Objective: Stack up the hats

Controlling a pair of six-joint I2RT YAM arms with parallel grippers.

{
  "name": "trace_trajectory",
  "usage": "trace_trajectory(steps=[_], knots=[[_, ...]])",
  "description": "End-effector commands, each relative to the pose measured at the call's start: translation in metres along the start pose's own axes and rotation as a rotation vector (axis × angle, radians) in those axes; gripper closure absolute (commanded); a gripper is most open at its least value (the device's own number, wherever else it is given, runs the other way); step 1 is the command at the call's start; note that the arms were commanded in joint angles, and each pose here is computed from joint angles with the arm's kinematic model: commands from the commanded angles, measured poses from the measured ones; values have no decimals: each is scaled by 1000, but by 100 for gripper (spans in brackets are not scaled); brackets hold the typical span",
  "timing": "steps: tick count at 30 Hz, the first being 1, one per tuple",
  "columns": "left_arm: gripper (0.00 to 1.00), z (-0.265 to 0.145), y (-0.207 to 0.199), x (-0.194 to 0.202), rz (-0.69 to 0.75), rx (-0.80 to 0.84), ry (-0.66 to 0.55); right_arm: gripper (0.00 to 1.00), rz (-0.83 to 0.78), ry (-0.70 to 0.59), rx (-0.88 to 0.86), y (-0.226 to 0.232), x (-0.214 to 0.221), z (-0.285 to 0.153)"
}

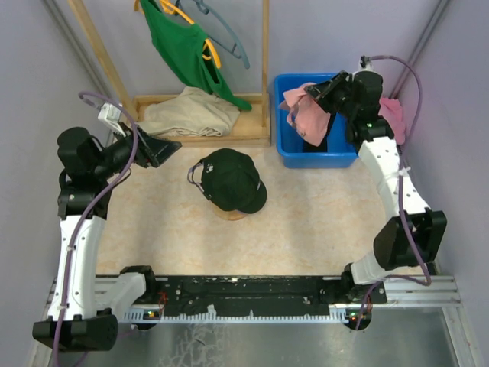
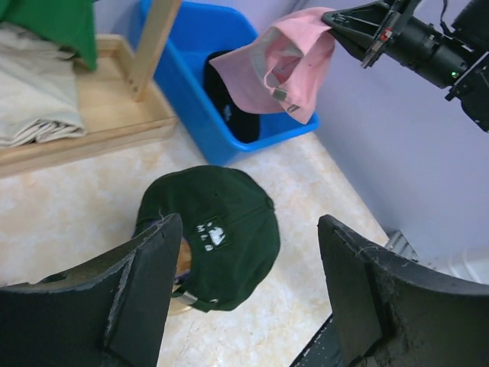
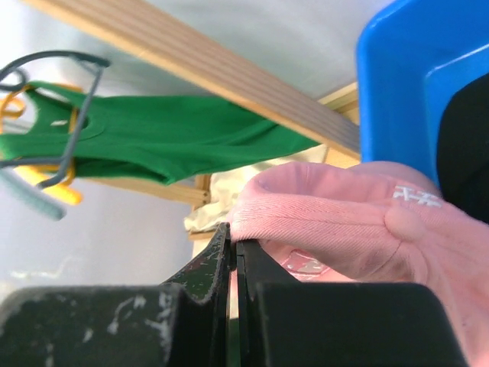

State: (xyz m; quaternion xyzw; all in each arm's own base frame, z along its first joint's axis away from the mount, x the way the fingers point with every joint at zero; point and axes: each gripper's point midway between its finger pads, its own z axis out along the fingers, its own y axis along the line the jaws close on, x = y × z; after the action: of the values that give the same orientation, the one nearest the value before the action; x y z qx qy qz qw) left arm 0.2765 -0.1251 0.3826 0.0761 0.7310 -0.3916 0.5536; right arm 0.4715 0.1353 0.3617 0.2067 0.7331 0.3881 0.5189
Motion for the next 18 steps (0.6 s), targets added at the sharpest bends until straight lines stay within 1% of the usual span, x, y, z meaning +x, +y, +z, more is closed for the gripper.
trace_trajectory(steps=[1, 5, 7, 10, 12, 18], knots=[[22, -1, -42, -20, 57, 228, -43, 100, -28, -24, -220, 79, -21, -58], [20, 8, -58, -27, 113, 336, -65, 100, 10, 34, -319, 104, -13, -79], [19, 25, -62, -23, 139, 355, -45, 100, 10, 49, -345, 115, -9, -88], [19, 56, -78, -17, 182, 364, -10, 100, 0, 75, -381, 131, -1, -98], [19, 70, -86, -15, 179, 368, -8, 100, -8, 95, -401, 141, 7, -104], [17, 89, -118, -22, 163, 425, -72, 100, -26, 122, -429, 159, 20, -111]])
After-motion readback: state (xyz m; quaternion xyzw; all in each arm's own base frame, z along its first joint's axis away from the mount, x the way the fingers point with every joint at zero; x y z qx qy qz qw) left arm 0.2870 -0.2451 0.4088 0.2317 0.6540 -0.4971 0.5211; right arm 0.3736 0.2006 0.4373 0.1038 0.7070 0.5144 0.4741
